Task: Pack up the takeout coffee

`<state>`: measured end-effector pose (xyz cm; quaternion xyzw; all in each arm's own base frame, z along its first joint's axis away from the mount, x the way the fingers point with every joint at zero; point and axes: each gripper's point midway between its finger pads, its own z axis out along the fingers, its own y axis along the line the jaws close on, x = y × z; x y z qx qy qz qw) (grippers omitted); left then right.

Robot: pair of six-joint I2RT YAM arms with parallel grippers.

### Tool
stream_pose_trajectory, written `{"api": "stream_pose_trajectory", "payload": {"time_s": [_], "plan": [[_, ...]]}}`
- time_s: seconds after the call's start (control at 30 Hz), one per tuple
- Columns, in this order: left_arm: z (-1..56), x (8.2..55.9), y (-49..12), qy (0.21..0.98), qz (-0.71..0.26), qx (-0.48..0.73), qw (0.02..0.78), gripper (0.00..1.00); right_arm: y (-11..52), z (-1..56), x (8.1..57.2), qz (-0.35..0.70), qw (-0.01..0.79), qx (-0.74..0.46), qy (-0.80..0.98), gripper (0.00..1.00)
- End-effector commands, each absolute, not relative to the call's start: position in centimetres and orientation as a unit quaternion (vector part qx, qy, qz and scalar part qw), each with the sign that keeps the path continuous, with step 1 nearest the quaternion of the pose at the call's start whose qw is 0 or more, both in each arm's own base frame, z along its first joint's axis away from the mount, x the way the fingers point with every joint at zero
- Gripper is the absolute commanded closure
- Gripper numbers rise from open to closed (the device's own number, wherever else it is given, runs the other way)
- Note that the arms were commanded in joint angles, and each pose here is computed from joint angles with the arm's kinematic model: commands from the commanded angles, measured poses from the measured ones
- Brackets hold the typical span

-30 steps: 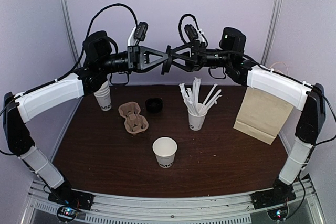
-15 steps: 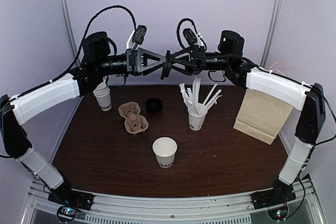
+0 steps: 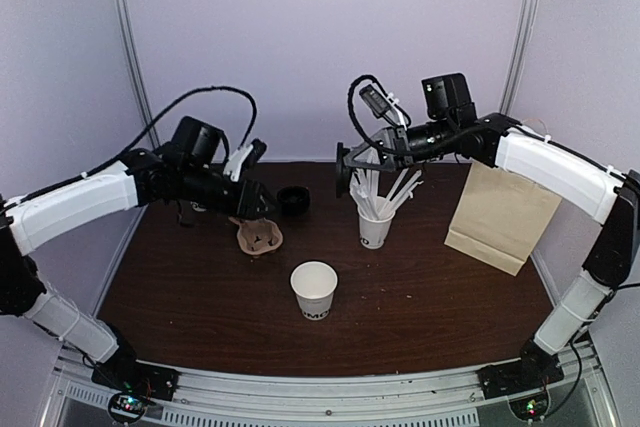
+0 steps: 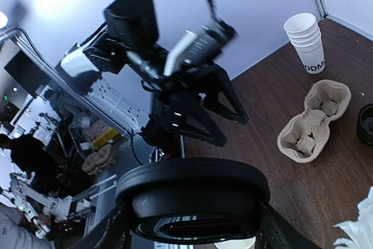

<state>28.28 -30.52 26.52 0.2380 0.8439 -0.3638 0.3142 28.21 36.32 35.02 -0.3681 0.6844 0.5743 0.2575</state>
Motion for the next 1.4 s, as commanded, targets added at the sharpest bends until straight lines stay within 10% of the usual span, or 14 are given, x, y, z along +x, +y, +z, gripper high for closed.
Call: {"api": "stream_pose_trajectory", "payload": {"time_s": [0.0, 0.8, 1.37], "plan": [[13.8, 27.1, -26.4, 0.930, -0.227, 0.212, 0.198, 0.49, 33.6, 32.7, 25.9, 0.486, 0.272, -0.442, 0.703, 0.32], [5.0, 20.7, -37.3, 0.901, -0.310, 0.290, 0.091, 0.54, 34.2, 27.0, 20.6, 0.307, 0.218, -0.603, 0.704, 0.31], [5.8, 20.4, -30.7, 0.933, -0.205, 0.265, 0.128, 0.52, 36.7, 22.6, 20.3, 0.190, 0.140, -0.677, 0.697, 0.29]]}}
